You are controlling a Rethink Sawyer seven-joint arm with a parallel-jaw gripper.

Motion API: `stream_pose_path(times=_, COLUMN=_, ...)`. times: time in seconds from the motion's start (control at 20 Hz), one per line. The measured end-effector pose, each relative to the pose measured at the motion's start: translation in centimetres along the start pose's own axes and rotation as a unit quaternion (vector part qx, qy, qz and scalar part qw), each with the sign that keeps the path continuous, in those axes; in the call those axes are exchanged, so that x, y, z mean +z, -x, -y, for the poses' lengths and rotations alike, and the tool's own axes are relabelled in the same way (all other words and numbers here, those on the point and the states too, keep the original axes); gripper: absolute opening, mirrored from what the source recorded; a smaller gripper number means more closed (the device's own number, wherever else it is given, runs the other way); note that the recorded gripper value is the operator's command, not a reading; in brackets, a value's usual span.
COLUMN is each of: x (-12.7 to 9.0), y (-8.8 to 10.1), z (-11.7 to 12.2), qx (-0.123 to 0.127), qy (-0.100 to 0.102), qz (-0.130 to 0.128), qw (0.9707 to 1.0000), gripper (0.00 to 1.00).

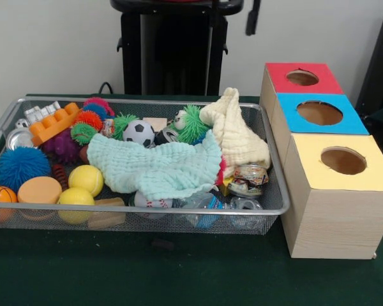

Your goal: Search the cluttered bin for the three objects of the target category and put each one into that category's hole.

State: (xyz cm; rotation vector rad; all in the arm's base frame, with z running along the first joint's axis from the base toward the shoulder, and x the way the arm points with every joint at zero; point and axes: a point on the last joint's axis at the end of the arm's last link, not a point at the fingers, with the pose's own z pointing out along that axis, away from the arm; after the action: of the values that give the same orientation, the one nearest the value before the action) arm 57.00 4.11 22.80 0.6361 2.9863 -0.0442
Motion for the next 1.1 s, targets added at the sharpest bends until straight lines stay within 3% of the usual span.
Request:
stream_pose_path(times=0.3, x=0.5, y=5.4, z=5.2, qx=0.027, qy=-0.014, qz=0.014, qw=0.9995, gripper=1.0)
stream_pose_path(times=0.4, x=0.6, y=5.9, z=5.6, qx=0.028, qy=-0.015, qz=0.014, qw=0.9994, gripper=1.0)
stream_pose_path(times=0.75, x=2.4, y=10.6, z=10.1, qx=0.037, qy=-0.026, qz=0.021, qw=0.9988, gripper=1.0)
stream_pose_path(times=1.1, x=3.6, y=12.8, z=11.4, qx=0.026, qy=-0.031, qz=0.021, qw=0.999, gripper=1.0)
